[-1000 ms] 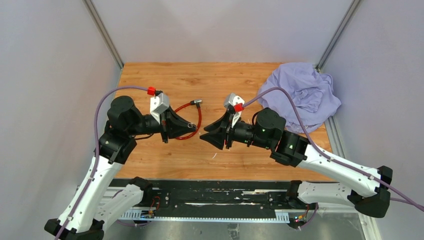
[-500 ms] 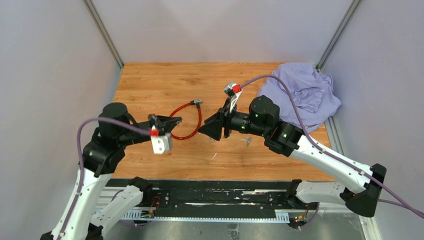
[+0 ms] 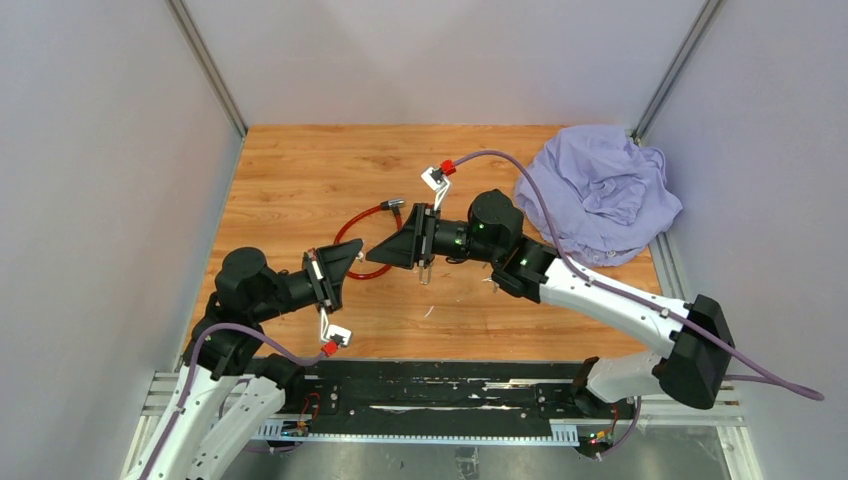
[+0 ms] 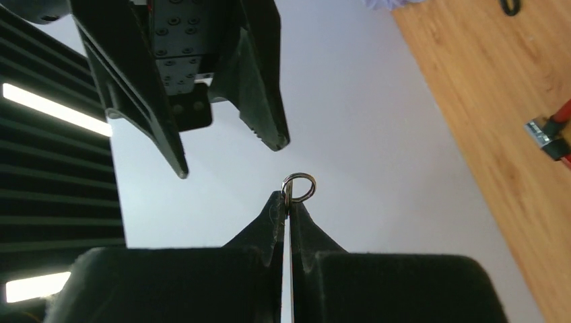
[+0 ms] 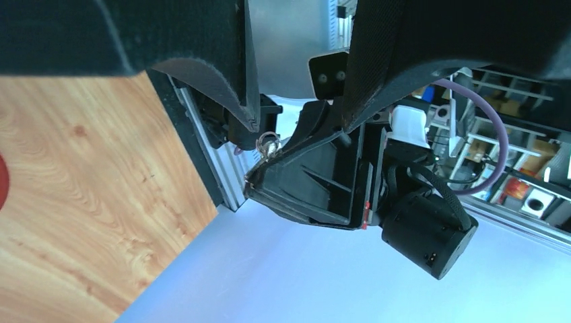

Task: Unlock with the key
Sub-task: Pick up the key from the center of the board.

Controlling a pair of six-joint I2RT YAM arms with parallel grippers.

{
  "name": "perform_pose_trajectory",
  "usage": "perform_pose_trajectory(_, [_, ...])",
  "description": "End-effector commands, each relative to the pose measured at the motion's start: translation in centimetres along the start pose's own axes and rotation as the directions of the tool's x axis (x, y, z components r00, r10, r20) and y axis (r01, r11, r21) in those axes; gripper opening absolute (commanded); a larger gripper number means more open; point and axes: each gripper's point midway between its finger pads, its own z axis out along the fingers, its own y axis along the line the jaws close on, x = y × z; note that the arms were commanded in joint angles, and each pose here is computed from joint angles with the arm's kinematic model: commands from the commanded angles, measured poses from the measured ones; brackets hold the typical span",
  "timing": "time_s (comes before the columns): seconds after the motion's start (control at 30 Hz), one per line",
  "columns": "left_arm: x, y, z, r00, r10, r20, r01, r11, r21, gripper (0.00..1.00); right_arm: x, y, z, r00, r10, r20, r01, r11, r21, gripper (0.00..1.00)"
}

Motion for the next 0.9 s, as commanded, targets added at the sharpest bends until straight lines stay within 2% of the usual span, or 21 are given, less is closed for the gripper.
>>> perform_pose_trajectory(0.0, [0.8,4.0,-0.5,0.961,0.268,-0.071,-0.274,0.955,-0.11,0.0,-0.8,1.2,0.4,0.996,0.08,0.028,-0.078,0.994,-0.078,0.46])
perform_pose_trajectory(0.3, [0.9,4.6,-0.7,0.96,0.267,-0.08,-0.276,0.953,-0.127,0.0,-0.5,0.9,1.7,0.99,0.143,0.02,-0.139,0.98,-0.139,0.41])
perform_pose_trajectory(0.6, [0.9,4.9,-0.9,0.967,0.241,-0.078,-0.249,0.959,-0.136,0.0,-1.4,2.1,2.1,0.989,0.137,0.047,-0.124,0.969,-0.213,0.29])
perform_pose_trajectory(0.77, [0.9,5.2,-1.1,0.973,0.217,-0.081,-0.227,0.962,-0.149,0.0,-1.5,2.3,2.2,0.99,0.133,0.045,-0.119,0.966,-0.229,0.13])
perform_pose_trajectory(0.87, [1.0,5.4,-1.2,0.976,0.199,-0.084,-0.21,0.965,-0.157,0.0,-1.4,2.1,2.3,0.99,0.136,0.041,-0.123,0.967,-0.223,0.08])
